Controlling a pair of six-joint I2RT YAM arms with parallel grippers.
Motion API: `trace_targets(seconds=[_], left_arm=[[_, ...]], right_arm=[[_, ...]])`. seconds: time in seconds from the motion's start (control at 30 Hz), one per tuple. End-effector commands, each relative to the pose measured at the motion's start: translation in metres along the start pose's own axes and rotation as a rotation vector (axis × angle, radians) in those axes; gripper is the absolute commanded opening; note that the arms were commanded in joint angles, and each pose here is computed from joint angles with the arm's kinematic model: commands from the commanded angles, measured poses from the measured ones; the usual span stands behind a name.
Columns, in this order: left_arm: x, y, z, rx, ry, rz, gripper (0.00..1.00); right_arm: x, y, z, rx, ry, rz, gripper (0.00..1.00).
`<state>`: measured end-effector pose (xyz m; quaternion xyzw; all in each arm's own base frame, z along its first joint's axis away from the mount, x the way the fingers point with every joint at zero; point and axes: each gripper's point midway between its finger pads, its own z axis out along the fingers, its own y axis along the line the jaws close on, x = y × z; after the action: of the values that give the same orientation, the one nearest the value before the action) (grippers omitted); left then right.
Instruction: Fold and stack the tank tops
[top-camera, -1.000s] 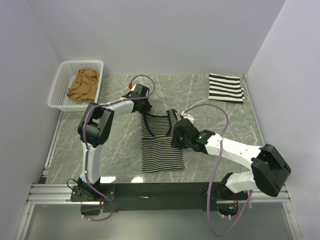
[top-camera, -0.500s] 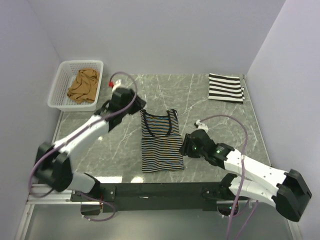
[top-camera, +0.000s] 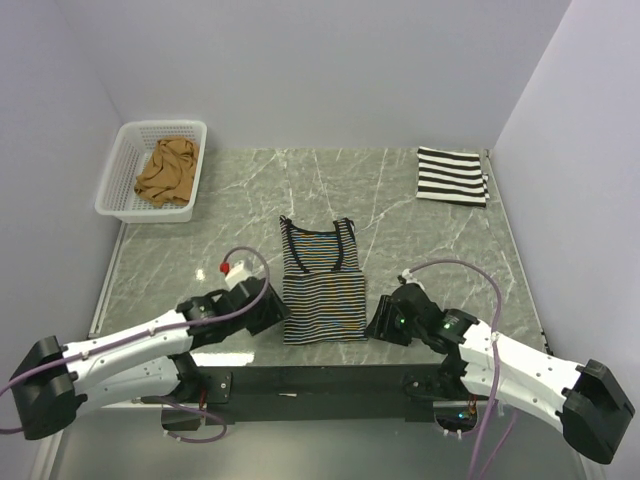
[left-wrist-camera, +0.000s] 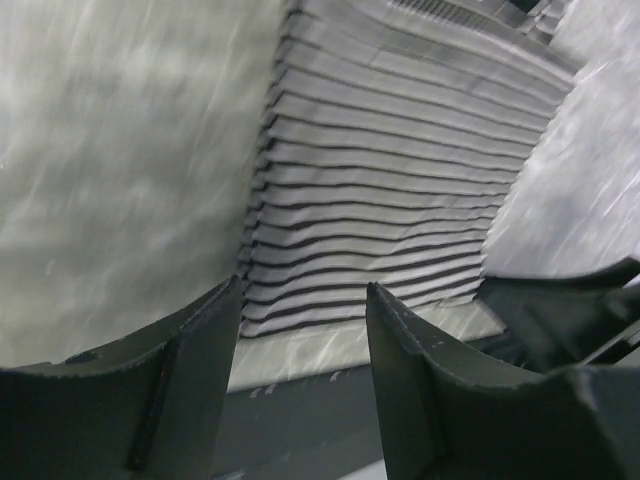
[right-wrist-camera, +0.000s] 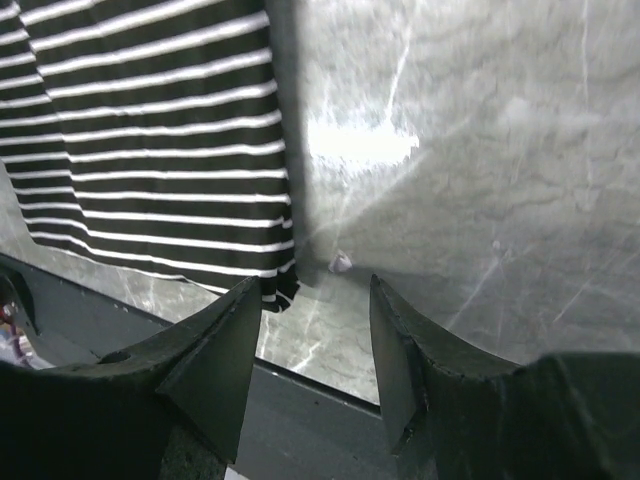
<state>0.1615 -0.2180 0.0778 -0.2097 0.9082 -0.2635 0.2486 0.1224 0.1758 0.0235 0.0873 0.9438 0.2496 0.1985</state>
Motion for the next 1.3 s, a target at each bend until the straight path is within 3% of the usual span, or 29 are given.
trace_targets(seconds=[0.0, 0.3, 0.53, 1.0, 1.17, 1.27], left_arm=[[0.015, 0.020, -0.005, -0.035, 0.016, -0.075, 0.58], [0.056, 0.038, -0.001, -0.076, 0.121, -0.028, 0.55], [0.057, 0.046, -0.001, -0.135, 0.107, -0.038, 0.52], [0.063, 0.045, 0.014, -0.117, 0.108, -0.060, 0.50], [0.063, 0.052, 0.019, -0.131, 0.096, -0.069, 0.39], [0.061, 0.050, 0.020, -0.121, 0.081, -0.072, 0.21]], right_arm=[[0.006, 0.005, 0.000, -0.044, 0.016, 0.032, 0.55], [0.013, 0.006, 0.003, -0.046, 0.032, 0.039, 0.54], [0.029, -0.008, 0.011, 0.014, 0.087, 0.035, 0.37], [0.032, -0.015, 0.015, 0.044, 0.084, 0.025, 0.19], [0.029, -0.014, 0.013, 0.044, 0.071, 0.021, 0.14], [0.024, -0.009, 0.010, 0.037, 0.058, 0.016, 0.10]])
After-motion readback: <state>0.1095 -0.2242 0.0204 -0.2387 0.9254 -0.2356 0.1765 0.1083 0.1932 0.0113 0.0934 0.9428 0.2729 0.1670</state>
